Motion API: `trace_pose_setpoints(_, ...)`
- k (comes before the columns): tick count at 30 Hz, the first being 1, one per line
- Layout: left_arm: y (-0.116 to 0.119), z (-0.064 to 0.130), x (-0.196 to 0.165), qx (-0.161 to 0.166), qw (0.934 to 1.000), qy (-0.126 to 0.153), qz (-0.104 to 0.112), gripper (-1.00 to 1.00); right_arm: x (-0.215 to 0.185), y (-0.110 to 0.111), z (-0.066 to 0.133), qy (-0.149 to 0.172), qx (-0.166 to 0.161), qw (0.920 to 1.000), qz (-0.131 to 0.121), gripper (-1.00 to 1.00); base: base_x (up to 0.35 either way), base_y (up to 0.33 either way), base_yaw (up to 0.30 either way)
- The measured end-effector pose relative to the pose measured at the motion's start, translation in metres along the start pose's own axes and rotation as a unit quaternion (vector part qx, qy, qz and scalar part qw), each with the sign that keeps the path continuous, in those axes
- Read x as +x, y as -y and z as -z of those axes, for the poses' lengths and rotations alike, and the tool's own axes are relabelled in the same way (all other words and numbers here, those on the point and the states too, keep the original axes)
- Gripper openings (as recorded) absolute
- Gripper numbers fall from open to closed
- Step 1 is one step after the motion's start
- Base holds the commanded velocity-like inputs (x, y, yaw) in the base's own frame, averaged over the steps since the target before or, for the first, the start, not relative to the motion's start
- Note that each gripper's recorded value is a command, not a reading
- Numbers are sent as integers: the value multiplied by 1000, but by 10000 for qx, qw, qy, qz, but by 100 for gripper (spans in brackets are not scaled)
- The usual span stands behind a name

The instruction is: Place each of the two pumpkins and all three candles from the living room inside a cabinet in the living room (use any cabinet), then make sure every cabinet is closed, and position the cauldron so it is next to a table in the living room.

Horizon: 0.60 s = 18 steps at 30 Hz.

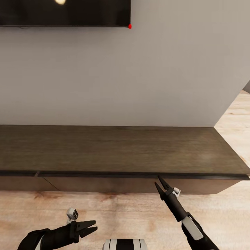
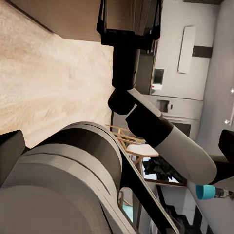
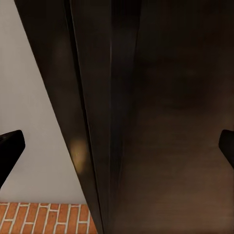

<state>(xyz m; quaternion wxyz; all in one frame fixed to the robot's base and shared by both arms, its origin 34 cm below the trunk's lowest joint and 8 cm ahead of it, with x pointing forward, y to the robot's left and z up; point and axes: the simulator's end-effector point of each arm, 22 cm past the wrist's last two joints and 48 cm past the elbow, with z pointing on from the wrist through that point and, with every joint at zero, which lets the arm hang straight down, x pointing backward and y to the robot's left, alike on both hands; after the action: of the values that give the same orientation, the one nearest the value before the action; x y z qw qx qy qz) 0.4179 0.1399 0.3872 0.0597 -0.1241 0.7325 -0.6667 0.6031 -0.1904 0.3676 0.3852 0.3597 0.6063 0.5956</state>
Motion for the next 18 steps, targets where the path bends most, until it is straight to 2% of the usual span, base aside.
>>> trace_pose_setpoints(13, 0, 0, 0, 3, 10000, 0, 1, 100, 0, 0, 0, 0, 0, 10000, -1, 100, 9, 1, 0)
trace_pose_setpoints(18, 0, -1, 0, 7, 10000, 0, 1, 100, 0, 0, 0, -1, 0, 10000, 0, 100, 80, 36, 0)
